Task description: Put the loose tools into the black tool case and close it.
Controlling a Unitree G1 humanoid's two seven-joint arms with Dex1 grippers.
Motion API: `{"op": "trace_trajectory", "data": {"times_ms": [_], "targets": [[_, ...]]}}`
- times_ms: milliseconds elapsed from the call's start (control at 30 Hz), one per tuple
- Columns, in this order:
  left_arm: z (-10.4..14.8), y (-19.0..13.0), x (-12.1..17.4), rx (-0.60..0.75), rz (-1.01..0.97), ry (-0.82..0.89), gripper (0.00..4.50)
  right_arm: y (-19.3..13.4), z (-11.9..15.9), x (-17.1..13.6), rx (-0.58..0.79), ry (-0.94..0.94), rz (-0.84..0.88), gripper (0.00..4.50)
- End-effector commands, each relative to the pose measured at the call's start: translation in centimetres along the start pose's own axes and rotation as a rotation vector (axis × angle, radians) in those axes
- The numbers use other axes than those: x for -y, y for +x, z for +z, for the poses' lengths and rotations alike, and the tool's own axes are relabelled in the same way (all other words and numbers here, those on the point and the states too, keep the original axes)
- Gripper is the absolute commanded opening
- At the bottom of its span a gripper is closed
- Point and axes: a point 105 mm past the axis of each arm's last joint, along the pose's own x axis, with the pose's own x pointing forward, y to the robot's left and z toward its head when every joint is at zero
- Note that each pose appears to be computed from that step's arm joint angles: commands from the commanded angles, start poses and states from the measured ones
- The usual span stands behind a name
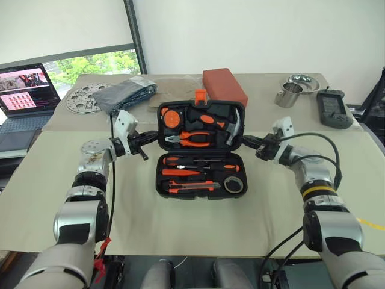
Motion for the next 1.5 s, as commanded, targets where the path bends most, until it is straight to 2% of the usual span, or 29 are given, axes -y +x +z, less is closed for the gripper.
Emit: {"op": "trace_trajectory", "data": {"times_ms": [33,300,367,400,600,700,800,833,867,967,1067,1133,1233,1333,1433,1500], "targets": [[2.4,-0.2,0.0,0.059,0.037,0.292,0.02,-0.1,2.3,-0.6,0.035,-0.403,0.02,0.0],[1.1,-1.9,1.3,0.05,0.058,0.595,0.02,-1.3,1.7,-1.6,0.043,-0.663,0.034,0.0],[0.7,-2.4,2.1,0.035,0.03,0.721,0.02,-1.8,1.2,-2.0,0.022,-0.731,0.054,0.0],[0.5,-2.6,2.4,0.025,0.021,0.769,0.0,-2.1,1.0,-2.1,0.017,-0.752,0.059,0.36],[-1.9,-5.1,4.6,-0.051,-0.129,1.136,1.87,-4.9,-0.8,-2.9,-0.048,-0.9,0.151,2.17],[-3.1,-6.8,4.0,-0.095,-0.1,1.248,2.81,-7.2,-2.2,-2.3,-0.13,-0.906,0.142,2.28],[-4.0,-8.2,2.7,-0.153,-0.033,1.27,3.84,-9.4,-3.2,-1.4,-0.194,-0.84,0.086,2.28],[-4.2,-8.7,2.2,-0.175,-0.001,1.243,4.28,-10.1,-3.4,-1.1,-0.205,-0.797,0.067,2.28],[-4.3,-9.0,1.9,-0.187,0.02,1.224,4.39,-10.4,-3.5,-0.9,-0.209,-0.767,0.057,2.28],[-4.0,-9.3,0.8,-0.205,0.108,1.124,4.39,-11.0,-3.4,-0.8,-0.185,-0.651,0.041,2.28],[-2.2,-8.4,-3.2,-0.209,0.363,0.784,4.39,-11.1,-1.9,-1.8,-0.086,-0.333,0.055,2.28],[-0.7,-7.5,-4.7,-0.136,0.42,0.569,4.39,-11.1,-0.5,-3.7,-0.051,-0.172,0.114,2.28],[2.3,-5.3,-5.3,0.013,0.361,0.332,4.39,-11.4,0.7,-7.7,-0.089,0.038,0.26,2.28],[4.6,-3.6,-4.8,0.121,0.257,0.172,4.39,-11.6,0.6,-10.8,-0.157,0.147,0.363,2.28],[6.9,-0.5,-1.5,0.198,-0.011,0.045,4.39,-11.7,-0.7,-14.2,-0.251,0.236,0.485,2.28],[7.5,0.8,0.8,0.195,-0.151,0.006,4.39,-10.9,-1.4,-14.9,-0.269,0.24,0.499,2.28]]}}
